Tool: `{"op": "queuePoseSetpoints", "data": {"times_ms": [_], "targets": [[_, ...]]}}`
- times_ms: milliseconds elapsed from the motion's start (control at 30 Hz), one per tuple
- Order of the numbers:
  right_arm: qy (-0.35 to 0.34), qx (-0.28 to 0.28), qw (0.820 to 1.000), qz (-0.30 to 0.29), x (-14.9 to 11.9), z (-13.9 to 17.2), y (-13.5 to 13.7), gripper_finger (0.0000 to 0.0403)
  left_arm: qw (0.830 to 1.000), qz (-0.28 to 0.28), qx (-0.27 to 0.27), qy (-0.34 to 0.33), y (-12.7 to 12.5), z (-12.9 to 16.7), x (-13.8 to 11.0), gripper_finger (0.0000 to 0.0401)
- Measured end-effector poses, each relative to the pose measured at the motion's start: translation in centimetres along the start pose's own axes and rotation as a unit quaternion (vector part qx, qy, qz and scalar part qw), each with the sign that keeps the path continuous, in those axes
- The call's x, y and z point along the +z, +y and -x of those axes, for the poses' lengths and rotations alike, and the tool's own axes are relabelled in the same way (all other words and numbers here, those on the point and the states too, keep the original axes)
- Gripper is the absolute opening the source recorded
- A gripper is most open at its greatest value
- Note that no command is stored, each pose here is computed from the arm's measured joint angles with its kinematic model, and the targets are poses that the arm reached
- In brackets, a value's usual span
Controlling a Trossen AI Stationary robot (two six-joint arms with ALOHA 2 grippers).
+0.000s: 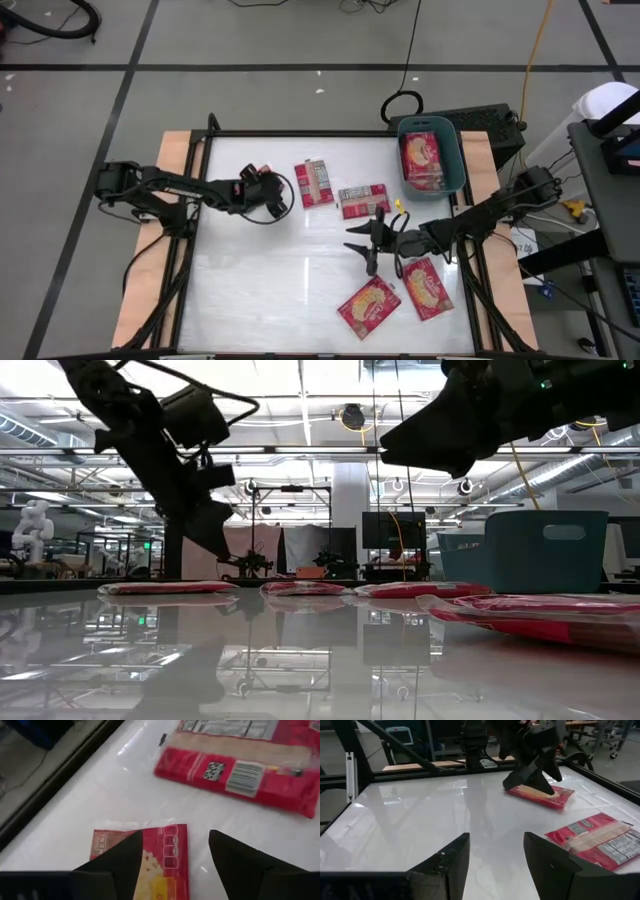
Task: Sort popcorn bags into baskets
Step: Put the red popcorn bag into the blue bin
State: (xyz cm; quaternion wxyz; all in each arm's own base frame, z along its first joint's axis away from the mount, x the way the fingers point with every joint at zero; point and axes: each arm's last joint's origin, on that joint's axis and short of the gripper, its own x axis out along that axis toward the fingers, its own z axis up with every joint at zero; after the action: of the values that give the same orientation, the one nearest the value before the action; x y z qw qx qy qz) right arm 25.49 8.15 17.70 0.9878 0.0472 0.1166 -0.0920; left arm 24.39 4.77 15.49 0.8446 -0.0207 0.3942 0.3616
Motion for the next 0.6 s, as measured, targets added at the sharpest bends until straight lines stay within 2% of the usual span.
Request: {"op": "queuePoseSetpoints", "data": {"times_ms": [100,400,500,600], "targets": [[0.0,0.001,1.0,0.001,0.0,0.0,0.1,0.018,1.0,0.003,-0.011,0.016,0.4,-0.4,-0.5,0.0234],[0.002,0.001,1.0,0.001,-0.1,0.1,0.1,0.018,0.999,-0.036,0.0,0.011,0.3,-0.7,-2.8,0.0302],[0.002,0.002,1.0,-0.002,-0.1,0.1,0.1,0.018,0.999,-0.045,-0.007,-0.005,0.1,-0.8,-3.7,0.0297],[0.0,0.002,1.0,-0.003,0.0,0.1,0.1,0.018,0.999,-0.049,-0.001,-0.011,0.2,-0.8,-4.5,0.0274]]}}
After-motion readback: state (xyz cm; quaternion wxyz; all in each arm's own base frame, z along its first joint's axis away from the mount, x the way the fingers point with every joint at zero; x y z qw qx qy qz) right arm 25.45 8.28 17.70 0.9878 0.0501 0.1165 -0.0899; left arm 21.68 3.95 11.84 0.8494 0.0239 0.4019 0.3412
